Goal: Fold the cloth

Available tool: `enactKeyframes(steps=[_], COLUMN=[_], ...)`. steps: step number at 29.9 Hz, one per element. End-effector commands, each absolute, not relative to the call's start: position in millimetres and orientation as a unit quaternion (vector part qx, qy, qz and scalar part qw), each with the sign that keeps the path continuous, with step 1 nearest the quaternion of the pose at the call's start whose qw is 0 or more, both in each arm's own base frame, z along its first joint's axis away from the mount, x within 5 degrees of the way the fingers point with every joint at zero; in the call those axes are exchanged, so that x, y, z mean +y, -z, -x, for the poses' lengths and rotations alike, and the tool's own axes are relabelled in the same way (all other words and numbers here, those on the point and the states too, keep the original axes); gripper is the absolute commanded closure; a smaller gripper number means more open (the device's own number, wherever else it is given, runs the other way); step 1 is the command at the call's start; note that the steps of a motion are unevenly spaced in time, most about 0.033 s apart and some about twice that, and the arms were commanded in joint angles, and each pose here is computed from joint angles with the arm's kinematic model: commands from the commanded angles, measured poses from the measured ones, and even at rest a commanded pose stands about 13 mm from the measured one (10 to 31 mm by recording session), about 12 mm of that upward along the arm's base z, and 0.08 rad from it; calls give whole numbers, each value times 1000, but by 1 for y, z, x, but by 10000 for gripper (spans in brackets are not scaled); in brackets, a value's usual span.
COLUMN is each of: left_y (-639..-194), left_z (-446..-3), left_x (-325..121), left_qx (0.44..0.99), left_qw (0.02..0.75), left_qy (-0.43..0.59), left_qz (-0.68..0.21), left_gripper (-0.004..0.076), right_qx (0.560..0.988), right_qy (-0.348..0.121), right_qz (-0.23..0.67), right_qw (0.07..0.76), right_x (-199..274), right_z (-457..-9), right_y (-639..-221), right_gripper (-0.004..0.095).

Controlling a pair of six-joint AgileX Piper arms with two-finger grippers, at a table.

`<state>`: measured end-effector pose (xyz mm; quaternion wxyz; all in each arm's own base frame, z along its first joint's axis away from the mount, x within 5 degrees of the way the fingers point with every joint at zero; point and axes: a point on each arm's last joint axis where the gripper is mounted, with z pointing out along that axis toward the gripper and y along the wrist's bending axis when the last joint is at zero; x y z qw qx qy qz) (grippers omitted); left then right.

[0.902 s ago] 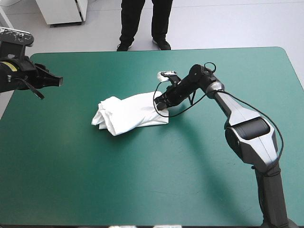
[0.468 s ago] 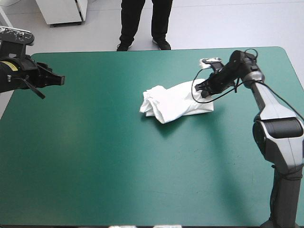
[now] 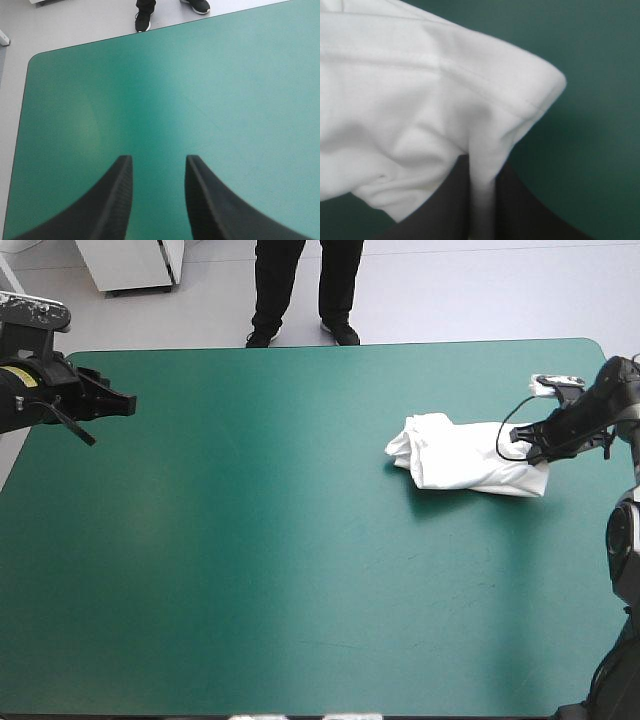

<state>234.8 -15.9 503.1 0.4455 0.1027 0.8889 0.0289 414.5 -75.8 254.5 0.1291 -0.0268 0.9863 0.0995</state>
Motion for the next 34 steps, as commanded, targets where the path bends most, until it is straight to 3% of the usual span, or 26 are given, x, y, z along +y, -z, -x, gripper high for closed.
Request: enactKeyframes(steps=[1,13,24,27,34], left_y=[-519,-518,-519,-519,-518], left_z=[-229,-228,-227,-227,-227], left_x=[-16,-20,-22,-22,-22], left_qx=[864,863,863,863,866], left_qw=[494,494,494,493,487], left_qy=[-23,-3,5,9,8], left_qz=[-97,-105,-106,-109,-111], left_gripper=[467,467,467,466,466], right_qx=[985,987,987,988,983], right_qy=[-69,-32,-16,-14,-8], right_qz=[14,-58,-66,-67,-78], right_qw=[158,148,143,141,163], right_x=[-93,-140,-148,-149,-146], right_z=[-386,-332,-325,-325,-319], right_y=[-285,-269,-268,-267,-284], right_gripper=[911,911,894,803,409])
